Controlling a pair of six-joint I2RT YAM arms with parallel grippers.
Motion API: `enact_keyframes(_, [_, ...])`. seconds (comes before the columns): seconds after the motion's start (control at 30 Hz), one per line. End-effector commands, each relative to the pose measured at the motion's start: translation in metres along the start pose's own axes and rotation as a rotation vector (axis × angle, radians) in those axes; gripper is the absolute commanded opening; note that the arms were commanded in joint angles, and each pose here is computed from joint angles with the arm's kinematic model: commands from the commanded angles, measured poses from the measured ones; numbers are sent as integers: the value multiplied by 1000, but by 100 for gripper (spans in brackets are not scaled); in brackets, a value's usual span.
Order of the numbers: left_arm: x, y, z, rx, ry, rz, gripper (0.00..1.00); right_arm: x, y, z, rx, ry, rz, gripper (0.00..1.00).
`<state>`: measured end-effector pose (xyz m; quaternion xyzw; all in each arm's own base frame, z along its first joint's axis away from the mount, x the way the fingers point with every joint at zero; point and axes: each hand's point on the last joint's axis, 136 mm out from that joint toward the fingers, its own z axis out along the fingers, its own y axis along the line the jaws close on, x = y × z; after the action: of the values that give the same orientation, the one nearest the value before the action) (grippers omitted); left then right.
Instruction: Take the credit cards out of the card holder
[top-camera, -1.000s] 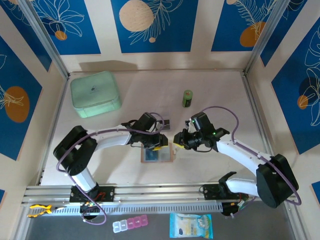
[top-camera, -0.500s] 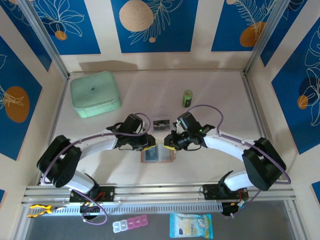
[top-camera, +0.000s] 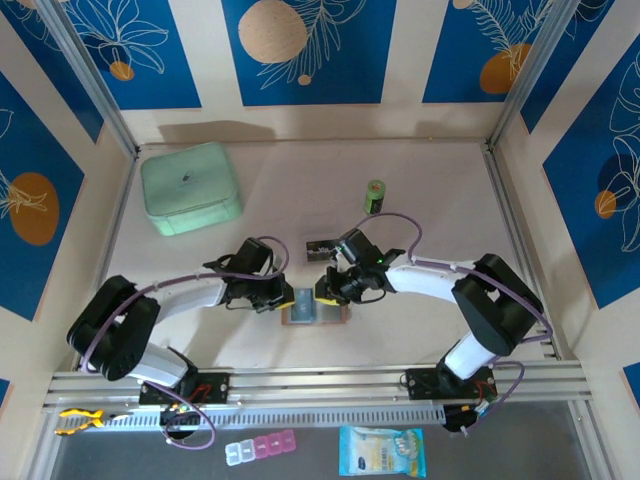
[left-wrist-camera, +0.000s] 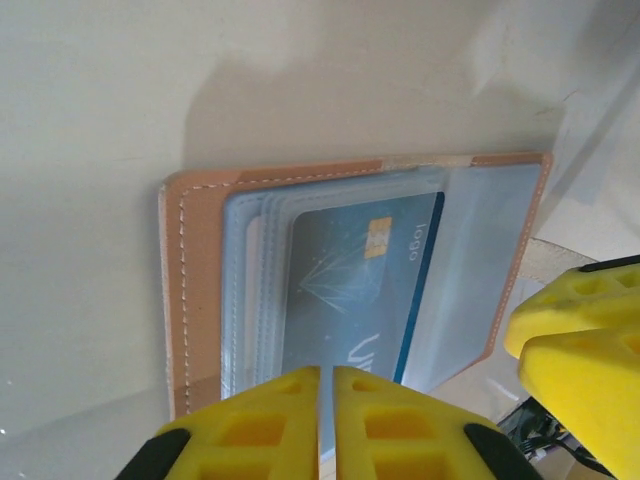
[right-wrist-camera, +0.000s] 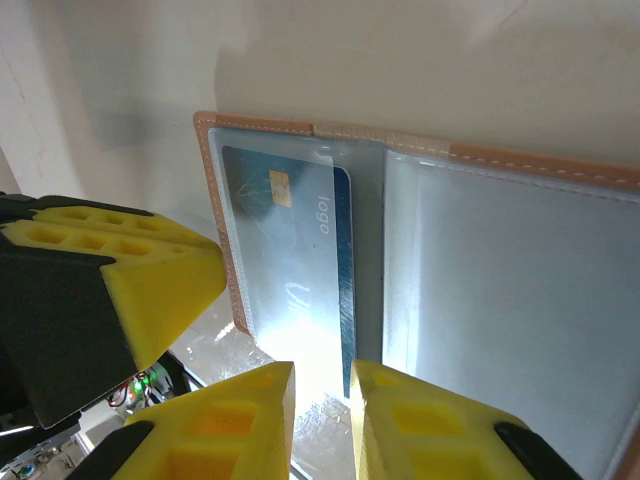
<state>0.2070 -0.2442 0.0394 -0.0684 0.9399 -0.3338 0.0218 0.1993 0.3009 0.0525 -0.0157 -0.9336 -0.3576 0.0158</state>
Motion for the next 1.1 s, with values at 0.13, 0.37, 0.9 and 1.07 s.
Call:
enact_keyframes(0.13, [-1,16,7,-35,13,4,9,0,16,12,-39,28,-27,25])
enact_keyframes(0.37, [1,20,8,-41,16,-5,8,0,17,22,-32,56,-36,27])
enact_keyframes(0.9, [2,20,6,-40,20,-5,8,1,3,33,55,65,-42,24])
enact_keyframes(1.07, [2,19,4,-40,15,-5,9,1,-8,28,133,52,-48,24])
